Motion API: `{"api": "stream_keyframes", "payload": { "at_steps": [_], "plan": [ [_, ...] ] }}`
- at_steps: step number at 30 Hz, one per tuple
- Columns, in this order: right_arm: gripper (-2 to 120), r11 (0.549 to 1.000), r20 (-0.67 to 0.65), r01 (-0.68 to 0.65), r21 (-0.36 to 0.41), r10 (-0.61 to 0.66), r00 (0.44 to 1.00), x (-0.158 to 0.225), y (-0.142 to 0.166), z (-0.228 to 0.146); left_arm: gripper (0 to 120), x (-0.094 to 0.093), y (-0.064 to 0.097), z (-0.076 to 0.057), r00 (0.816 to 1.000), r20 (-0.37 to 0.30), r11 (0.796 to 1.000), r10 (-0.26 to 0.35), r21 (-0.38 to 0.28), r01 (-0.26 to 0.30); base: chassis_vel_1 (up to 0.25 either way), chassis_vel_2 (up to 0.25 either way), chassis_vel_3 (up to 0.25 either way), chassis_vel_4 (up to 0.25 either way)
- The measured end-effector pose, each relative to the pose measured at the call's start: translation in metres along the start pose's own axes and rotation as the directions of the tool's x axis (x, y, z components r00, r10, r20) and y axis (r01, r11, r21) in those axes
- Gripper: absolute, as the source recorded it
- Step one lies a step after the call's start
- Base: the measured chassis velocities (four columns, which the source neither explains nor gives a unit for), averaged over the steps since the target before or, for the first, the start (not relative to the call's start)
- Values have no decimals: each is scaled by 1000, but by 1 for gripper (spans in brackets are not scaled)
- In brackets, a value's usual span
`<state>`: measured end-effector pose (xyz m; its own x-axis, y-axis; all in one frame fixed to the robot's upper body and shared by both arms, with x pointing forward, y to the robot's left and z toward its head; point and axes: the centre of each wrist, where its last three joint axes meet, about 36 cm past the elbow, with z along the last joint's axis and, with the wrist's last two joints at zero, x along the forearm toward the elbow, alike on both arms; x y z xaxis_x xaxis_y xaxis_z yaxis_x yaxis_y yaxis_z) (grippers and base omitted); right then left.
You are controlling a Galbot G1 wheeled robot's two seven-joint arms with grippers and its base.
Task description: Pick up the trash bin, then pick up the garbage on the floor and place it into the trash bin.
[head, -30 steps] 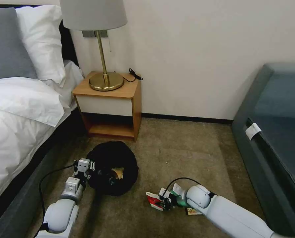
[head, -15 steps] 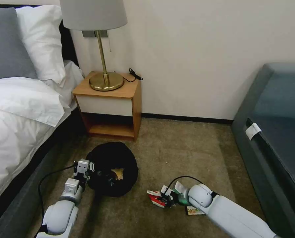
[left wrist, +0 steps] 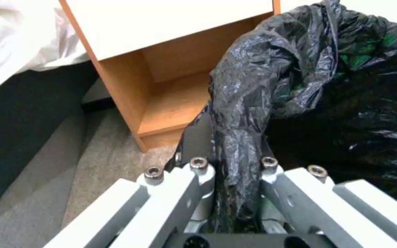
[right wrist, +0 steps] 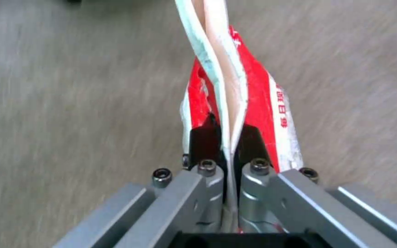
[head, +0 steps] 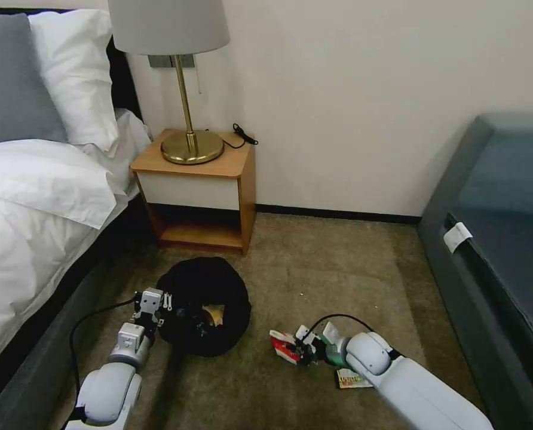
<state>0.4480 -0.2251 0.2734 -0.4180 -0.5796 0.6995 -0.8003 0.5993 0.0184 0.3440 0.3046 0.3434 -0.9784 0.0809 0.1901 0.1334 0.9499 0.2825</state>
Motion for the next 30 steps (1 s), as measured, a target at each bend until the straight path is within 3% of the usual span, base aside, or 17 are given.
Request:
{"api": "stream_keyframes", "payload": {
  "at_steps": [11, 14, 30],
  "plan": [
    [0, 999, 207, -50, 7, 48, 977, 23, -3, -64, 4, 5, -4, -3, 1000, -1, 1000, 8, -16, -8, 0, 0, 0, 0],
    [0, 998, 328, -47, 33, 34, 944, 30, 13, -106, 4, 9, -5, -6, 1000, 3, 1000, 13, -25, -13, 0, 0, 0, 0],
    [0, 995, 584, 29, 93, -78, 808, 52, 79, -177, 4, 17, -20, -8, 1000, 29, 1000, 11, -13, -11, 0, 0, 0, 0]
  ]
}}
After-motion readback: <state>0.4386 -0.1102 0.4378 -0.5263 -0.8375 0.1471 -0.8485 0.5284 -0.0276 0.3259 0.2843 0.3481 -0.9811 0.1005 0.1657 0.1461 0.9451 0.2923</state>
